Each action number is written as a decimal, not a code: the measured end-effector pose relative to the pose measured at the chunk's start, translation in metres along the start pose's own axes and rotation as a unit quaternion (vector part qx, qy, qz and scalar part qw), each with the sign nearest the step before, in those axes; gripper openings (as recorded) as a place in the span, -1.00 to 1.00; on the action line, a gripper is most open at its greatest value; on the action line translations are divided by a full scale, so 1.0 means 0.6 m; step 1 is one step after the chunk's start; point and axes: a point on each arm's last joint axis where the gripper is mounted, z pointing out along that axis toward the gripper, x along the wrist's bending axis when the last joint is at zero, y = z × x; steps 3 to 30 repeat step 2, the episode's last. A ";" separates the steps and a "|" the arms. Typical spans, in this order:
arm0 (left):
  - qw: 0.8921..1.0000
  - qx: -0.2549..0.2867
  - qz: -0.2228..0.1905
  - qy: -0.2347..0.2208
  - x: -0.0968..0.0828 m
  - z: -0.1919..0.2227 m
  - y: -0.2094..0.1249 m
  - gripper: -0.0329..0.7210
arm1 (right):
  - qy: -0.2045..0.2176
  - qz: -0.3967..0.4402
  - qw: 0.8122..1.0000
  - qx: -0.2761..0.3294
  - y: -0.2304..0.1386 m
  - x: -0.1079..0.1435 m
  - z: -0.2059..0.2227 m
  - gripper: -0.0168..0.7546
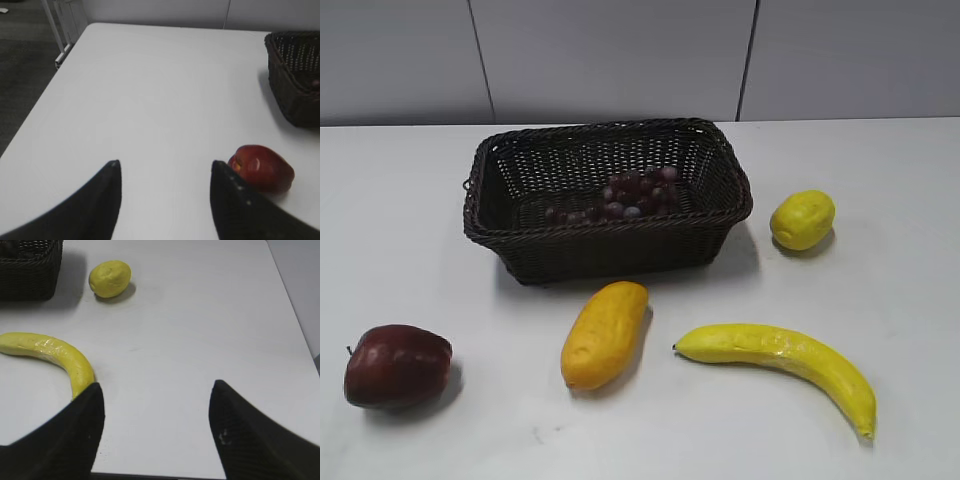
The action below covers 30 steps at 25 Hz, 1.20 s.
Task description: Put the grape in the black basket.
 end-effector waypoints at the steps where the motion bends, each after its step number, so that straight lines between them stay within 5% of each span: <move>1: 1.000 0.002 0.000 -0.001 0.000 0.001 -0.002 0.46 | 0.000 0.000 1.000 0.000 0.000 0.000 0.000 0.34; 30: 1.000 0.004 -0.002 -0.002 -0.001 0.001 -0.002 0.46 | 0.000 0.000 1.000 0.000 0.000 0.000 0.000 0.34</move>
